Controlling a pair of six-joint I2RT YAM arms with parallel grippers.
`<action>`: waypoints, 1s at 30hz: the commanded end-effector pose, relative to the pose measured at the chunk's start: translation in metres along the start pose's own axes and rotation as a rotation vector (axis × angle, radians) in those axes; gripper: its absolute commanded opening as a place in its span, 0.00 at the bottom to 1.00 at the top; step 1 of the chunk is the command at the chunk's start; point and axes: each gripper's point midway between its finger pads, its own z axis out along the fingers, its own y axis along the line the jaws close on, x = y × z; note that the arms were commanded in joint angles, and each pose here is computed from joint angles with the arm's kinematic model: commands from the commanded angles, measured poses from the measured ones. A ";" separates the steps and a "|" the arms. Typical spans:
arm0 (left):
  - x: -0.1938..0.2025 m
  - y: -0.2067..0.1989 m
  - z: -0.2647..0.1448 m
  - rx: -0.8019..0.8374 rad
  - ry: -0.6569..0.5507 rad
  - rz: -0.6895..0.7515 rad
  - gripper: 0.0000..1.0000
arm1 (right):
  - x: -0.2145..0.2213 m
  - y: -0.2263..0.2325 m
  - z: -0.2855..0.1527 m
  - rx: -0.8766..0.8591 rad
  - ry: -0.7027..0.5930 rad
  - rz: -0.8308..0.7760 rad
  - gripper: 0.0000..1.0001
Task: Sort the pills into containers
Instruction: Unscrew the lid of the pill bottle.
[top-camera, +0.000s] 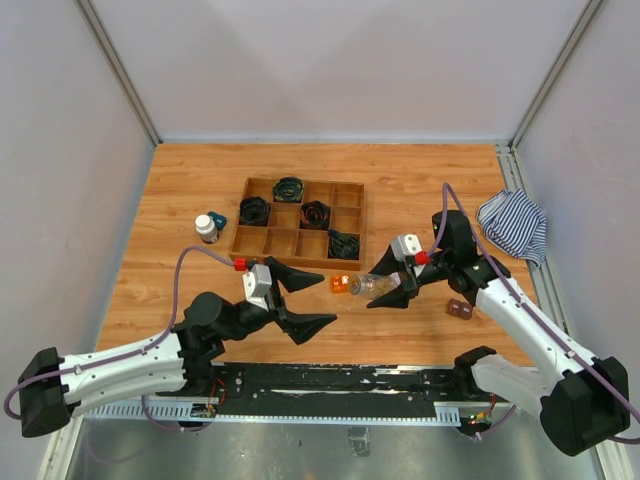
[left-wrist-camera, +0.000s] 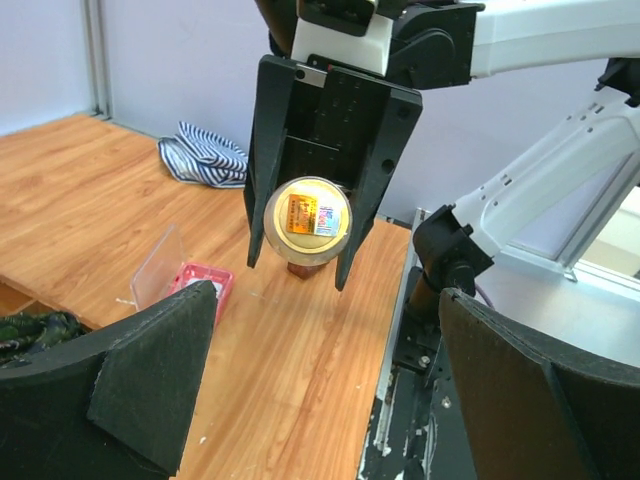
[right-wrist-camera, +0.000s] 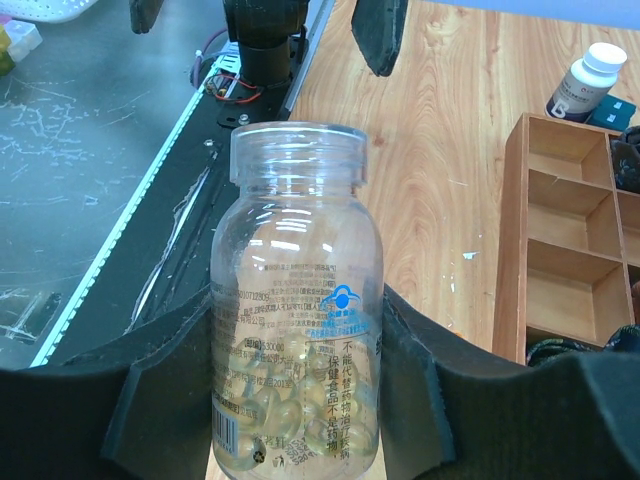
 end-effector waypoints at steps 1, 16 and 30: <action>-0.012 -0.011 -0.002 0.066 -0.048 0.090 0.99 | -0.015 0.003 -0.001 -0.018 -0.030 -0.054 0.01; -0.010 -0.011 -0.011 0.097 -0.078 0.199 0.99 | -0.020 0.004 -0.004 -0.012 -0.045 -0.079 0.01; -0.029 -0.019 -0.034 0.101 -0.232 -0.003 0.99 | -0.025 0.007 -0.004 -0.018 -0.061 -0.085 0.00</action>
